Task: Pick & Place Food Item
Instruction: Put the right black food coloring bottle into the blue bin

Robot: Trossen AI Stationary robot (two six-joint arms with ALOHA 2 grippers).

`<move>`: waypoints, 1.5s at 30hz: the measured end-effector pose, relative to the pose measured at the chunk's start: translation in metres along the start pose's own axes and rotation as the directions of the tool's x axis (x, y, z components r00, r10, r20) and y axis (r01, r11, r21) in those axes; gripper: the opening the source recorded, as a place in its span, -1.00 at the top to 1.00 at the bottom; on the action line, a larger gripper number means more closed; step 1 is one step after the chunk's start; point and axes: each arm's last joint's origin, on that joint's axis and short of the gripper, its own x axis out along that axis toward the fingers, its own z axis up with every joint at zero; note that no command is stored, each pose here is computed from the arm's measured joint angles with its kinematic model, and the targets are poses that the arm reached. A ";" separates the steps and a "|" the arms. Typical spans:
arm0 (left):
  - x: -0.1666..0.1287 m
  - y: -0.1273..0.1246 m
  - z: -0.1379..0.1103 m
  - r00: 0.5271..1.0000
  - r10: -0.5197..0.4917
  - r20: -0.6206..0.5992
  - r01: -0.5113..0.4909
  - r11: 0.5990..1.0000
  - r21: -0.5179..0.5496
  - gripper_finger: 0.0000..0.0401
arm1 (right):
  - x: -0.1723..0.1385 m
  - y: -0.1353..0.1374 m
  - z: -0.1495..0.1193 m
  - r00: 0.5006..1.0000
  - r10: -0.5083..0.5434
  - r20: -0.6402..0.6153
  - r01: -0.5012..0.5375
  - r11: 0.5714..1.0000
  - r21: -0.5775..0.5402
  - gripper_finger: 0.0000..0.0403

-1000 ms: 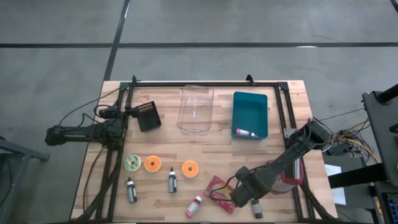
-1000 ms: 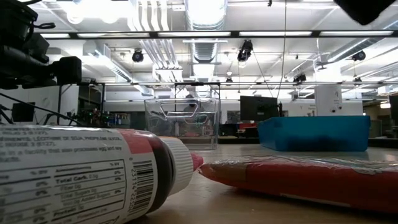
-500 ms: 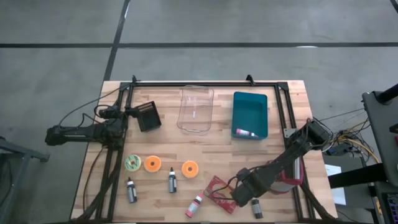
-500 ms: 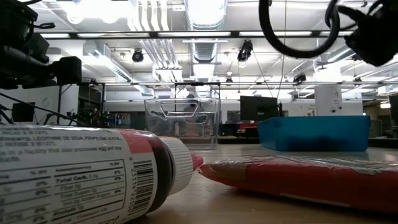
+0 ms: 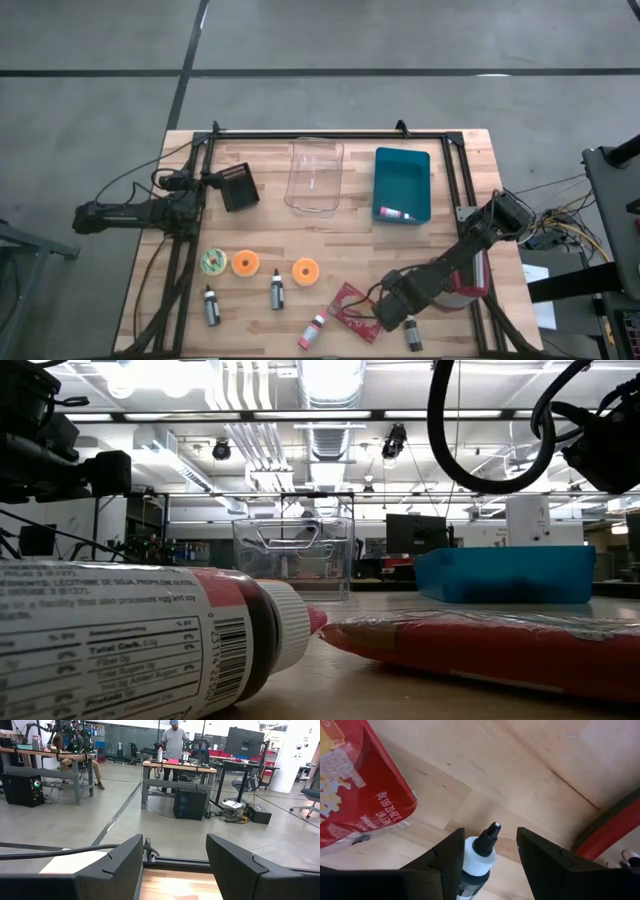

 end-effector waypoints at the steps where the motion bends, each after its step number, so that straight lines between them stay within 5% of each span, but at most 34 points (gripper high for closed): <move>1: 0.000 0.000 0.000 1.000 0.000 0.000 0.000 1.000 0.000 -0.11 | 0.001 0.000 0.000 1.000 0.000 0.000 0.000 1.000 0.001 0.12; 18: 0.000 0.000 0.000 1.000 0.000 0.000 0.000 1.000 0.000 -0.11 | 0.013 -0.003 0.005 0.999 0.029 -0.028 -0.029 1.000 -0.003 0.15; 35: 0.000 0.000 0.000 1.000 0.000 0.000 0.000 1.000 0.000 -0.11 | 0.013 -0.004 0.005 0.998 0.023 -0.056 -0.024 1.000 -0.017 0.74; 45: 0.000 0.000 0.000 1.000 0.000 0.000 0.000 1.000 0.000 -0.11 | 0.013 -0.004 0.007 0.998 0.014 -0.054 -0.015 1.000 -0.018 0.79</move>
